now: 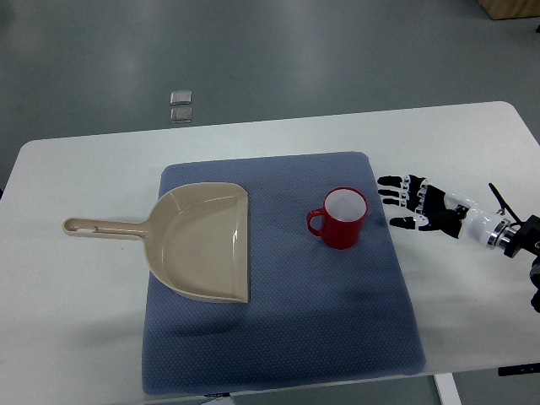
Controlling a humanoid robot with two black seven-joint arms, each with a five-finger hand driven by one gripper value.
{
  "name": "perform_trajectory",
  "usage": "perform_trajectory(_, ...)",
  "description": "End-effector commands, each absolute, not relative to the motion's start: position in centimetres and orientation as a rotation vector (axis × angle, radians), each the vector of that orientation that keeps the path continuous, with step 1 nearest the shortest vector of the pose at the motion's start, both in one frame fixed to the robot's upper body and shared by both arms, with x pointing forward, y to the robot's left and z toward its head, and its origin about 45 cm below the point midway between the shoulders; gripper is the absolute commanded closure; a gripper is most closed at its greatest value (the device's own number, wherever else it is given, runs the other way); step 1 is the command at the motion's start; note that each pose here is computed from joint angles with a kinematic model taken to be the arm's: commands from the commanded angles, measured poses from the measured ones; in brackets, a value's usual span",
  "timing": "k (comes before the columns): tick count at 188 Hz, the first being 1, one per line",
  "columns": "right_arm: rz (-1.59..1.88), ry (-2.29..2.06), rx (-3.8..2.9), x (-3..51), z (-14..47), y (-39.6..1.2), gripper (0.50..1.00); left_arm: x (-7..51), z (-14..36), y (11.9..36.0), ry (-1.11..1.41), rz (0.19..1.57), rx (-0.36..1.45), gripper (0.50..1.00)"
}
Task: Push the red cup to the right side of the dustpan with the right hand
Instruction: 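Move the right hand against the red mug's side farthest from the dustpan, then cup the red mug with the right hand fingers around its body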
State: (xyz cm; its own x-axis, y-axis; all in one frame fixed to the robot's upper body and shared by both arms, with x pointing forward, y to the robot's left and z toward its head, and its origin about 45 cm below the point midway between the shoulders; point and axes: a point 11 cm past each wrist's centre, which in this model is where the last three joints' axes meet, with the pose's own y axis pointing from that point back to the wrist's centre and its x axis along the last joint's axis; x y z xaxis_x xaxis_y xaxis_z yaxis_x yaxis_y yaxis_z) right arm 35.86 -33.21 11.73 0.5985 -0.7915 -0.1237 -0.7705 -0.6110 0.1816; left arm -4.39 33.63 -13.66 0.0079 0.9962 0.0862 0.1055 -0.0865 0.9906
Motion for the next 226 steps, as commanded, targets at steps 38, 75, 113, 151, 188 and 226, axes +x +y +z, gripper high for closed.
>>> perform_trajectory(38, -0.279, -1.336, 2.727, 36.1, 11.3, -31.0, 0.566, -4.4, -13.7, 33.6, 1.242, 1.219, 1.353, 0.500)
perform_trajectory(75, -0.241, -1.333, 2.712, 35.9, 11.0, -30.4, 0.566, -4.4, -13.7, 33.6, 1.242, 1.219, 1.353, 0.500)
perform_trajectory(113, -0.245, -1.324, 2.722, 35.9, 10.9, -29.9, 0.566, -4.4, -13.7, 33.6, 1.242, 1.219, 1.353, 0.500)
perform_trajectory(151, -0.240, -1.295, 2.734, 35.8, 10.7, -29.1, 0.566, -4.4, -13.7, 33.6, 1.242, 1.219, 1.353, 0.500)
perform_trajectory(188, -0.235, -1.294, 2.742, 36.0, 10.9, -28.8, 0.568, -4.4, -13.7, 33.6, 1.242, 1.219, 1.353, 0.500)
perform_trajectory(226, -0.244, -1.284, 2.762, 36.1, 10.9, -27.9, 0.568, -4.4, -13.7, 33.6, 1.242, 1.219, 1.353, 0.500)
